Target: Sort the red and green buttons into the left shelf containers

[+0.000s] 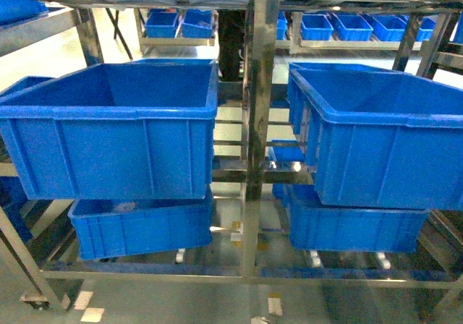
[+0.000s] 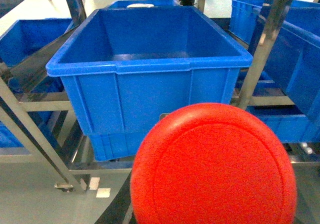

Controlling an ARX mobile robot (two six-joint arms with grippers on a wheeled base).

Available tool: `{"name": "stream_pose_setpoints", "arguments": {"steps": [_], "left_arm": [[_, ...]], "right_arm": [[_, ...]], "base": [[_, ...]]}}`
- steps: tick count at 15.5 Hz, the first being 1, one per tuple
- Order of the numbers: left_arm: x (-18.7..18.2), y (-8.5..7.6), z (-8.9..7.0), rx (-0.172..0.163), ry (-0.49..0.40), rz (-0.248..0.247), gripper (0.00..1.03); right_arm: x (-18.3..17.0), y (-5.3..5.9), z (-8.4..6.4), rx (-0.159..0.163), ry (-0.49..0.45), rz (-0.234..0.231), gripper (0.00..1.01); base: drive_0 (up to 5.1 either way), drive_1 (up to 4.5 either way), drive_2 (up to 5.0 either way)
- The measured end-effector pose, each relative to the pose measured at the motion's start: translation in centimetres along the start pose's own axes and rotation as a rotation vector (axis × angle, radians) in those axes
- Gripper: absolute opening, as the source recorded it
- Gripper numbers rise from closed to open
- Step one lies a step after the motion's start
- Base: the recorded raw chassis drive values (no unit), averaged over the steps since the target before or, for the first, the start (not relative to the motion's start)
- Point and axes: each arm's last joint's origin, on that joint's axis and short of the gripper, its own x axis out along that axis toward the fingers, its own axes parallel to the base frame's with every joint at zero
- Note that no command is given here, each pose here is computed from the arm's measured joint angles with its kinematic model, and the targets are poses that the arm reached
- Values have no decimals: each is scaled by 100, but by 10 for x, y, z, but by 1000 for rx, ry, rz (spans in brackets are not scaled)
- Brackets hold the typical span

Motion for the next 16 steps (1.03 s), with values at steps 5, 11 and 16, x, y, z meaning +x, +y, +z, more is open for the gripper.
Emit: {"name": "stream_pose_setpoints", "arguments": {"steps": [5, 11, 16], "left_arm": [[0, 0, 0, -1, -2, 0, 26], [0, 0, 0, 0, 1, 2, 26], [1, 0, -2, 3, 12, 2, 26]], "right_arm": [[0, 0, 0, 0, 0, 0, 26], [0, 0, 0, -1, -2, -1, 26], [0, 0, -1, 3, 7, 1, 26]], "base": [[-8, 426, -441], [-4, 429, -437], [1, 107, -106]]}}
